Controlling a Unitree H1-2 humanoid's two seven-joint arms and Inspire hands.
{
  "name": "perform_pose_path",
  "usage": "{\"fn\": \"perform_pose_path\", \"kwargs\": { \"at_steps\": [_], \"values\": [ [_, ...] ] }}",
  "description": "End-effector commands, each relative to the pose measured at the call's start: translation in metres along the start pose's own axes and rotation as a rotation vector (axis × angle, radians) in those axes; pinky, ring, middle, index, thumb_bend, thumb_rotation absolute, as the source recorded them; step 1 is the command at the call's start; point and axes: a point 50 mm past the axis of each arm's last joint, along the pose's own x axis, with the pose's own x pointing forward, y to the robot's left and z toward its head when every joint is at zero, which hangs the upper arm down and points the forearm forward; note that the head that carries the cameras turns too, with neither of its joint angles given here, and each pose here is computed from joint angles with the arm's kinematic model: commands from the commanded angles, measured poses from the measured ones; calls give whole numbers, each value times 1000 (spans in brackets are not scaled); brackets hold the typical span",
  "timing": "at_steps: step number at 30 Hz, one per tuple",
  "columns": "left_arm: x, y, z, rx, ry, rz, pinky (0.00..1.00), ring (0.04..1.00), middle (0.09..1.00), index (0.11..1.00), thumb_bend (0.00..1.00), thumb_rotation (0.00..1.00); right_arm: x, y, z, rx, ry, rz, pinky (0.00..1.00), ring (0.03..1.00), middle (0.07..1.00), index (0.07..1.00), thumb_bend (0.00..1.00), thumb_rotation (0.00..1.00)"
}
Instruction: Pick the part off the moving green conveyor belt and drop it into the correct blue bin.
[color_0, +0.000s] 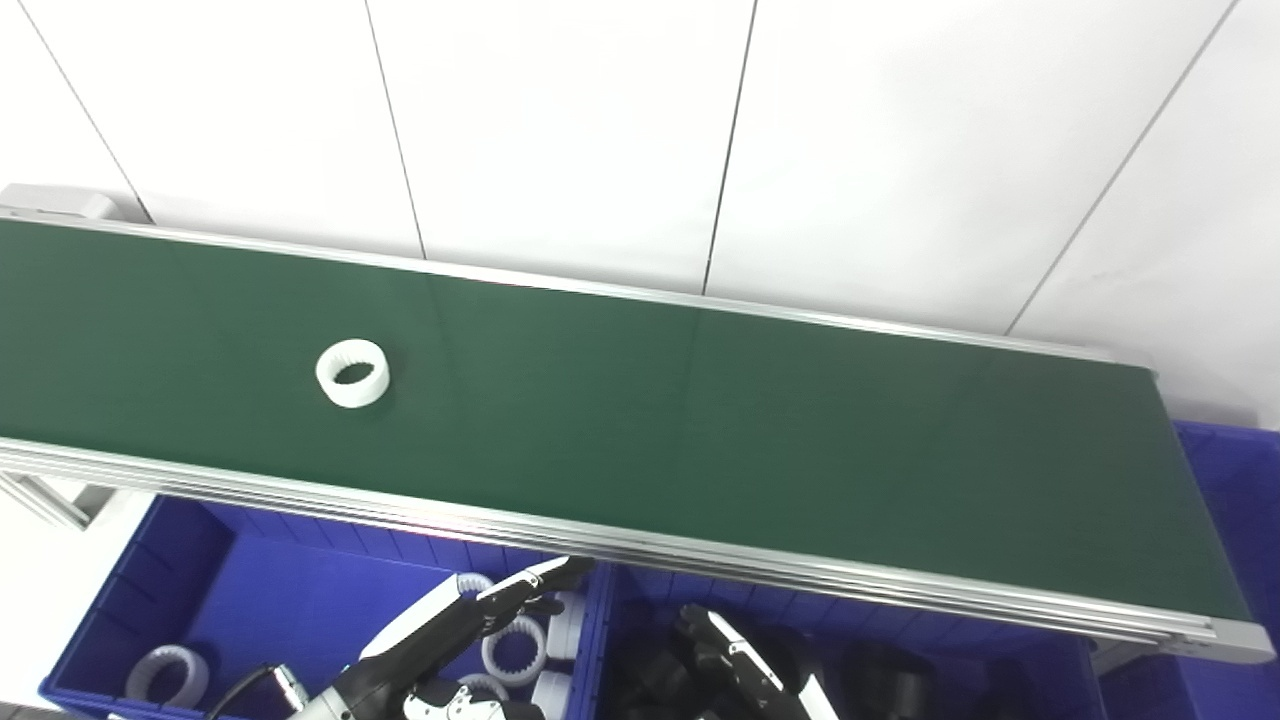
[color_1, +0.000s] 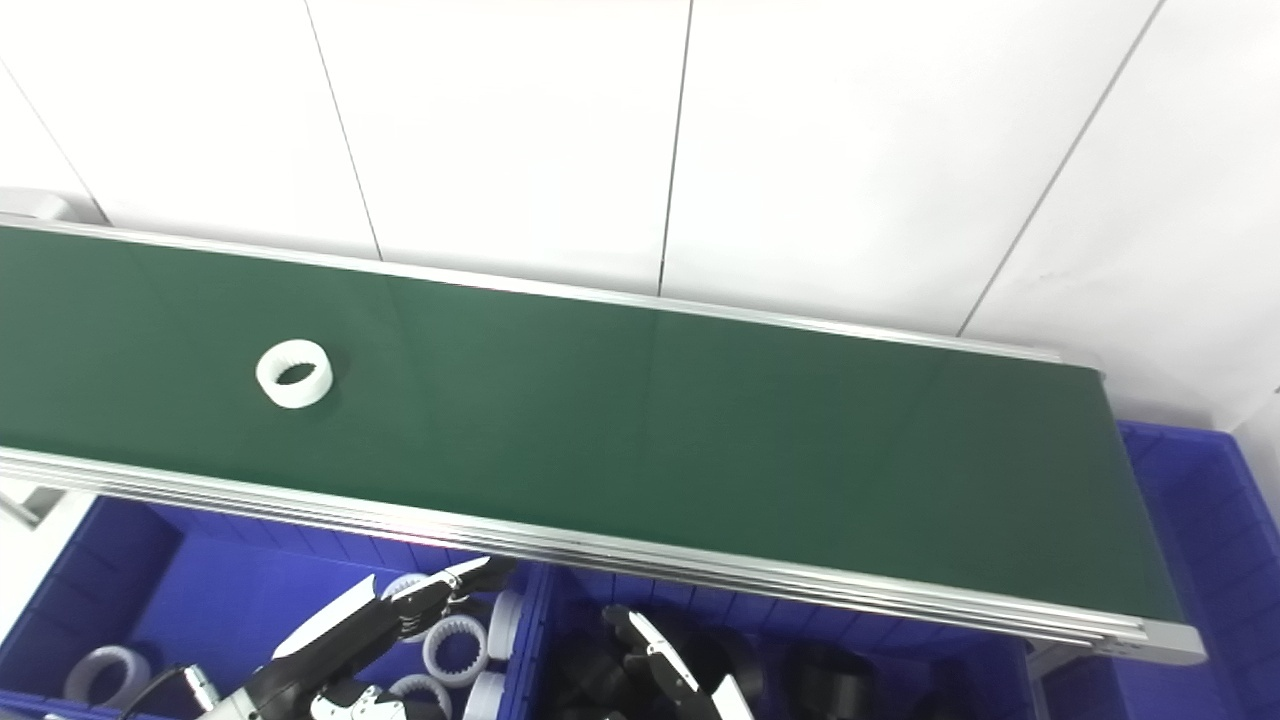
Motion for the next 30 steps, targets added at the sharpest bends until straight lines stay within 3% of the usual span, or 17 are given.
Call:
{"fn": "perform_pose_path", "kwargs": {
  "at_steps": [1, 6, 9, 12, 15, 17, 20, 23, 30],
  "values": [
    [8, 11, 10, 46, -77, 17, 871, 937, 960, 933, 542, 616, 8, -3, 10, -4, -92, -17, 817, 904, 937, 913, 406, 845],
    [24, 28, 22, 144, -121, 61, 865, 931, 959, 923, 552, 584, 11, -5, 10, -5, -101, -16, 820, 907, 939, 918, 413, 842],
    [39, 48, 37, 292, -163, 120, 855, 903, 915, 885, 587, 372, 13, -7, 11, -12, -103, -16, 816, 906, 938, 917, 413, 845],
    [56, 68, 55, 503, -190, 154, 902, 907, 910, 887, 580, 288, 15, -8, 11, -16, -106, -14, 817, 906, 938, 917, 415, 851],
    [71, 86, 72, 659, -220, 171, 948, 929, 905, 872, 641, 175, 17, -9, 11, -21, -109, -15, 819, 904, 939, 918, 409, 847],
    [80, 95, 83, 749, -234, 174, 951, 931, 904, 870, 648, 165, 18, -9, 12, -22, -110, -15, 819, 904, 938, 917, 407, 846],
    [95, 111, 102, 872, -251, 171, 930, 915, 880, 833, 753, 116, 18, -10, 12, -24, -110, -15, 822, 906, 942, 920, 409, 847],
    [107, 126, 118, 986, -230, 145, 883, 899, 859, 824, 847, 126, 19, -10, 11, -22, -113, -20, 823, 907, 940, 917, 406, 841],
    [136, 152, 139, 1106, -135, 75, 822, 883, 867, 834, 907, 110, 22, -9, 12, -24, -115, -21, 829, 910, 942, 920, 400, 849]
  ]
}}
